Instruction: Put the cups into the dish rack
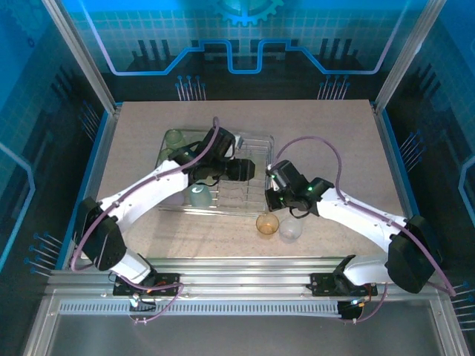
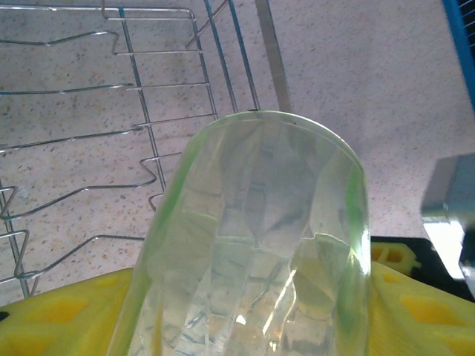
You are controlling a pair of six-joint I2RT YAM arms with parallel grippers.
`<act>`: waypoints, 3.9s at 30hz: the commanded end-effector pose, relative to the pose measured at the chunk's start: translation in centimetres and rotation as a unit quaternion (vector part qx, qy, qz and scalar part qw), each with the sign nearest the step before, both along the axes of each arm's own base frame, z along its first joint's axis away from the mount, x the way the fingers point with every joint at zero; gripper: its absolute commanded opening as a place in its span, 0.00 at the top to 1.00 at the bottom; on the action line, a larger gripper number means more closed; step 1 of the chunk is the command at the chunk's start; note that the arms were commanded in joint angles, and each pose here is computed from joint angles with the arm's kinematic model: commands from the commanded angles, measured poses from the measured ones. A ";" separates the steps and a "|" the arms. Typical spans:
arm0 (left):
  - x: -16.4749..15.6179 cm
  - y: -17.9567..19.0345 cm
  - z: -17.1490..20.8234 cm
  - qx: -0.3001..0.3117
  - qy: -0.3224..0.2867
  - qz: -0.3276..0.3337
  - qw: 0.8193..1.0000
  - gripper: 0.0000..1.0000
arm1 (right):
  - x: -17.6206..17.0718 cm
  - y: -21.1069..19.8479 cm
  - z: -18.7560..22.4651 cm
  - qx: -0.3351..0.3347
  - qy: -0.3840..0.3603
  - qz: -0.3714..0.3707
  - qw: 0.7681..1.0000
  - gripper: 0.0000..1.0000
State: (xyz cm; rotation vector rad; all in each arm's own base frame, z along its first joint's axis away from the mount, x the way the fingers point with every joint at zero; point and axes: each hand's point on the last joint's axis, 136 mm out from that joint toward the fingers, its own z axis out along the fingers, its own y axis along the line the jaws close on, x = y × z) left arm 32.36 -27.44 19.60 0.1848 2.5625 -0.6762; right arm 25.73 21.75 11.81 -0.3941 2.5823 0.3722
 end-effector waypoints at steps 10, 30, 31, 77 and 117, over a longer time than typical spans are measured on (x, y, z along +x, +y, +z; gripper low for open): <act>0.8 2.1 -2.6 0.097 0.050 0.004 0.994 0.34 | -2.5 2.8 0.7 0.023 -0.026 0.094 0.995 0.78; 6.7 1.8 -4.7 0.308 -0.009 -0.201 0.930 0.37 | -1.8 -5.6 6.5 0.097 -0.175 -0.022 0.979 0.62; 7.0 1.8 -4.9 0.324 -0.020 -0.216 0.921 0.37 | -1.8 -6.2 6.4 0.096 -0.178 -0.030 0.979 0.62; 9.6 -1.8 -11.1 0.410 -0.091 -0.526 0.740 0.21 | -1.6 -10.3 3.6 0.050 -0.173 -0.078 0.980 0.62; 11.1 5.4 9.4 0.236 -0.391 -0.113 0.883 0.01 | -1.8 -3.0 7.7 0.034 -0.126 0.176 0.976 0.49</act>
